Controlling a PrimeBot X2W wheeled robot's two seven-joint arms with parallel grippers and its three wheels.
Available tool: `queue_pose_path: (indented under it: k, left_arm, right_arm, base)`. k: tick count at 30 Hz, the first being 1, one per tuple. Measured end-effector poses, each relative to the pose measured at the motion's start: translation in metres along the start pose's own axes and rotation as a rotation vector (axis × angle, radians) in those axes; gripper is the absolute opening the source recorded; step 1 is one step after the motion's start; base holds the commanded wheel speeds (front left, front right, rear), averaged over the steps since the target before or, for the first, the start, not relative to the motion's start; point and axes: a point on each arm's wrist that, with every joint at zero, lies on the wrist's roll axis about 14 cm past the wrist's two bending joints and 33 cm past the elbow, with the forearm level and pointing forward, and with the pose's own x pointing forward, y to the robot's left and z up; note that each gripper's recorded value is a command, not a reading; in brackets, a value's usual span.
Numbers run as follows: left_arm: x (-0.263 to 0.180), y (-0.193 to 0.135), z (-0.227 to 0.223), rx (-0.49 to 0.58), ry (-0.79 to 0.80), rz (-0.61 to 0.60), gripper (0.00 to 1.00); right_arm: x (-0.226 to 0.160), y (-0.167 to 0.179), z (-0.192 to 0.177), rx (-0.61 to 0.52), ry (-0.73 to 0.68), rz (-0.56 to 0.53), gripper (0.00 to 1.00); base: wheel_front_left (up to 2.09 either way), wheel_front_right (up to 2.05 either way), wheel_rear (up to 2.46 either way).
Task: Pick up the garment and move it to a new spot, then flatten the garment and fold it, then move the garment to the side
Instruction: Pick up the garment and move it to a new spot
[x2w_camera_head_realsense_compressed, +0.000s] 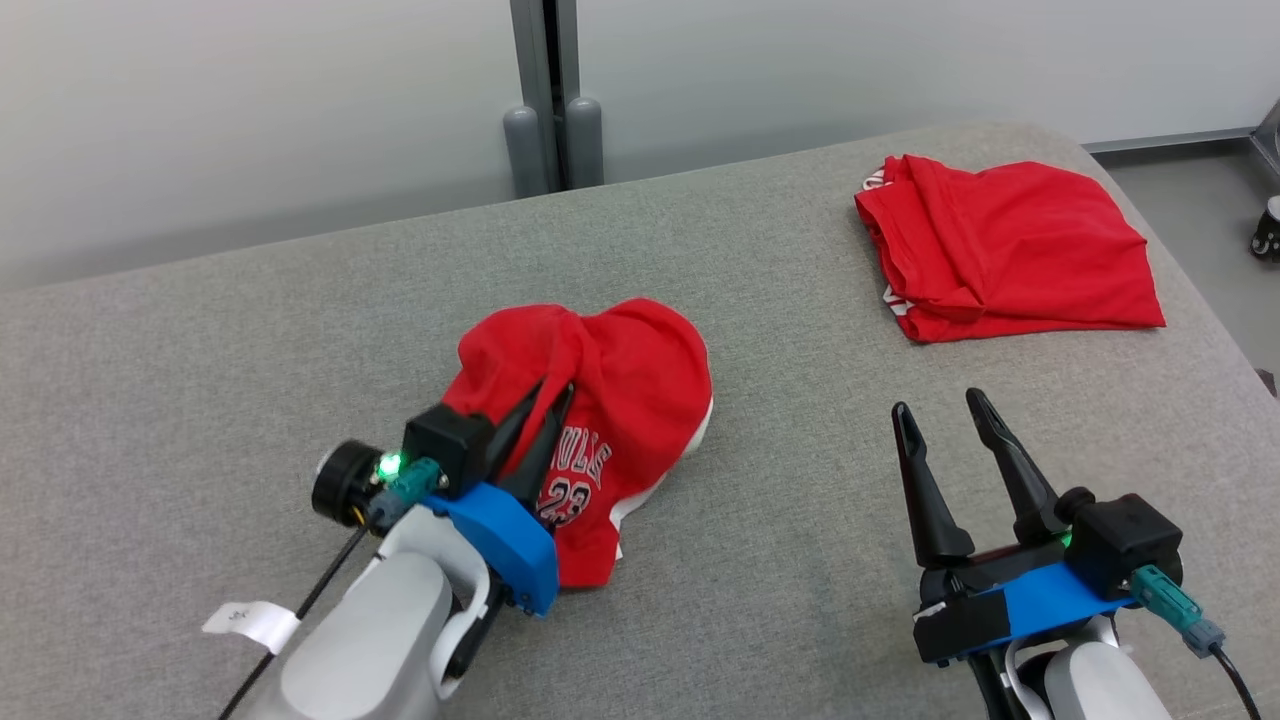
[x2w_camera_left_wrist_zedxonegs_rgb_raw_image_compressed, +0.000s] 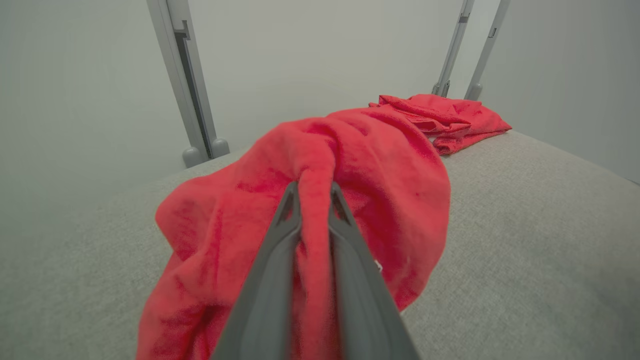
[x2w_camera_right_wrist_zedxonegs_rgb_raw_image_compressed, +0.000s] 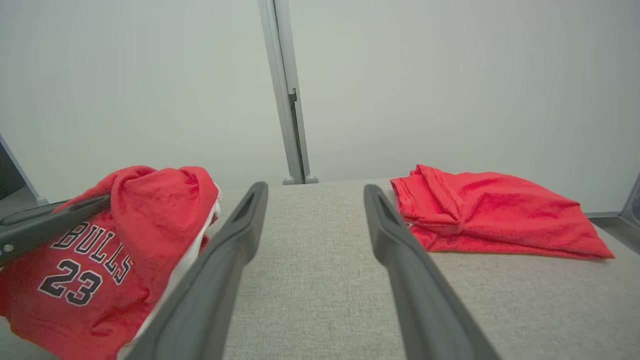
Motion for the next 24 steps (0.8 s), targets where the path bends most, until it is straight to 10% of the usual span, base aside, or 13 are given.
queue_pose_path:
  k: [1, 3, 24]
  left_arm:
    - [-0.004, -0.001, -0.008, -0.012, 0.016, 0.007, 0.08]
    - [-0.01, -0.005, -0.018, -0.026, 0.033, 0.014, 1.0]
    - [-0.108, 0.074, 0.076, 0.033, -0.329, 0.434, 1.0]
  right_arm:
    - [0.001, 0.002, 0.0, 0.001, 0.0, 0.006, 1.0]
    - [0.001, 0.005, 0.001, 0.002, -0.002, 0.014, 1.0]
    - [-0.008, 0.017, 0.012, 0.003, -0.026, 0.047, 1.0]
  base:
    - [0.0, 0.0, 0.0]
    - [0.0, 0.0, 0.0]
    - [0.0, 0.0, 0.0]
